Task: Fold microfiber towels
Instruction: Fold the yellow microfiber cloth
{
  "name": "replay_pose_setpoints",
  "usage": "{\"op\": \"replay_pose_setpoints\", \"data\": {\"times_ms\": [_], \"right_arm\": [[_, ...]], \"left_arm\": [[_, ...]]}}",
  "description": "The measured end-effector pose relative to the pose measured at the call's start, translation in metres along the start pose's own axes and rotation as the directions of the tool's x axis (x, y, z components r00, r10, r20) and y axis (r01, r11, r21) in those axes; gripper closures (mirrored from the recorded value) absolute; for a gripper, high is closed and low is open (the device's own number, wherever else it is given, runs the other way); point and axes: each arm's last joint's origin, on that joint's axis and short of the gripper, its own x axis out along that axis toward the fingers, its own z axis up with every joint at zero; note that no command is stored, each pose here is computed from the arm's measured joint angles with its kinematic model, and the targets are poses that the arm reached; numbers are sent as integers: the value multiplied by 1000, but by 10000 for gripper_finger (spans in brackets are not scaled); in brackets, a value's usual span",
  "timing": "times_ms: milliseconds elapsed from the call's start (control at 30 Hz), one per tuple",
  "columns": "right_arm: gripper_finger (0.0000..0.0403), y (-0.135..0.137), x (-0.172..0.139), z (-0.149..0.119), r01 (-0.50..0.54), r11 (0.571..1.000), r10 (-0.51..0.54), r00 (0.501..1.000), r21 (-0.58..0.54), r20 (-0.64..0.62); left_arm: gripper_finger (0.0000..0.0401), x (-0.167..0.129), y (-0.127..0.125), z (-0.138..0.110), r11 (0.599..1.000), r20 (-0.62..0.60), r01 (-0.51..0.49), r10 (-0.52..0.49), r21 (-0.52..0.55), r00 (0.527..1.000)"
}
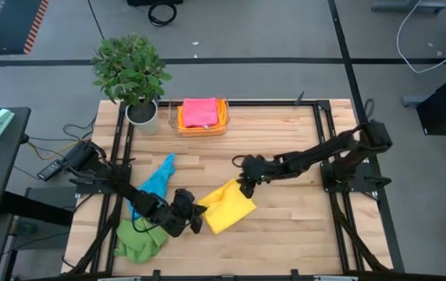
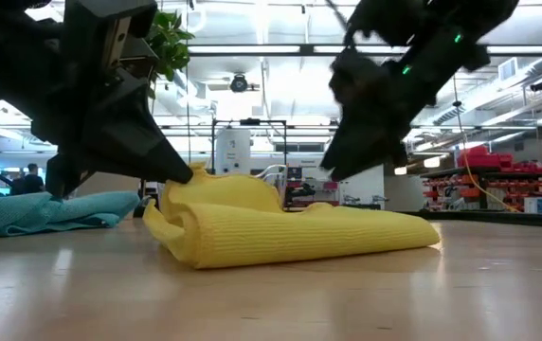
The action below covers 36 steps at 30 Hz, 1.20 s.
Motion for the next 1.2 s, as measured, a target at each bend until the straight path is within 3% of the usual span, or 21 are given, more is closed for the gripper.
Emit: {"op": "replay_pose_setpoints", "data": {"times_ms": [100,200,300,467,833,1200], "right_arm": [[223,9,-21,-5,-10,1000,10,1000,-27,-25],[221,27,-29,-28,-25,999,24,999,-34,-30],[266,37,-23,-53,-56,998,55,997,-19,-47],[388,38,-15,-73,-17,999,15,997,-27,-74],[398,51,-12,-91,-45,998,43,997,-40,-67],[399,47,16,-107,-22,1000,22,995,3,-98]], "left_arm": [[396,0,2,-1,1000,0,-17,17,-9,1000],[394,0,4,-1,999,22,-42,43,-19,999],[397,0,6,-1,997,43,-64,65,-33,997],[394,0,9,-1,995,49,-85,88,-46,995],[397,2,18,1,983,41,-160,164,-88,986],[393,7,24,7,975,47,-205,210,-88,977]]}}
